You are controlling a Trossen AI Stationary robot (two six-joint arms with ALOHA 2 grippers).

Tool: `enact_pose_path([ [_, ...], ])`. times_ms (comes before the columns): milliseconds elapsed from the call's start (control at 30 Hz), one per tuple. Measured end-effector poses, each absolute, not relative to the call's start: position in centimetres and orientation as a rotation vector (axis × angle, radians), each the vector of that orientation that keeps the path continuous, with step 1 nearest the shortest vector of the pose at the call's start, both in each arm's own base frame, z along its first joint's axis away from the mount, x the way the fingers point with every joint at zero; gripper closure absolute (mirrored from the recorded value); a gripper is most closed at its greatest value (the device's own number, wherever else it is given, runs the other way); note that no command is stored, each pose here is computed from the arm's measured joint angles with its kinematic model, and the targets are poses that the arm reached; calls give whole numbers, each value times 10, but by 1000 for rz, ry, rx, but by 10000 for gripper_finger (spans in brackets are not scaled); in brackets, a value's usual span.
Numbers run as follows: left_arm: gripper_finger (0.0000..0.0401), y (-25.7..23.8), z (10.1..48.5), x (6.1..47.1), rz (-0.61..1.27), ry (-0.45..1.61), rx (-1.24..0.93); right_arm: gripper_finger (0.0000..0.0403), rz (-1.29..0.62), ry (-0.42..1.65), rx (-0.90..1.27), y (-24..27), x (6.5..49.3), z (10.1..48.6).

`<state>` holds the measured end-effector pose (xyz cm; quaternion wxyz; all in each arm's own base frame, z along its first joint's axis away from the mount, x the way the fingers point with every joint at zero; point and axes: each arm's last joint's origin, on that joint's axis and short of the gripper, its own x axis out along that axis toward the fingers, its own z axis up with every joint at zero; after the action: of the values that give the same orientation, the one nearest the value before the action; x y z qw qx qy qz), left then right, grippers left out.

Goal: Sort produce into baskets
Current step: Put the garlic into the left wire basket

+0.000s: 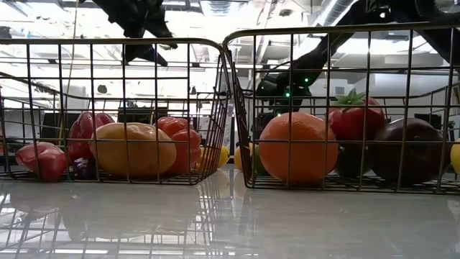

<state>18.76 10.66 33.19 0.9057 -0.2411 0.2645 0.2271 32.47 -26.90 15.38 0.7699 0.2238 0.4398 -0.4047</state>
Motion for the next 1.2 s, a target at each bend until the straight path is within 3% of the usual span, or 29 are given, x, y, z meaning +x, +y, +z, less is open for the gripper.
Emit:
enact_pose_path([
  [300, 109, 113, 332, 184, 493, 542, -496, 123, -832, 977, 469, -267, 325, 155],
  [600, 109, 115, 332, 182, 496, 541, -493, 165, -751, 1034, 499, -251, 328, 158],
  [833, 109, 113, 332, 183, 428, 541, -514, 175, -646, 1019, 533, -231, 329, 185],
  [967, 109, 112, 332, 184, 391, 540, -527, 174, -495, 987, 556, -210, 326, 215],
  [1200, 109, 110, 333, 184, 298, 539, -555, 173, -31, 919, 582, -143, 321, 275],
])
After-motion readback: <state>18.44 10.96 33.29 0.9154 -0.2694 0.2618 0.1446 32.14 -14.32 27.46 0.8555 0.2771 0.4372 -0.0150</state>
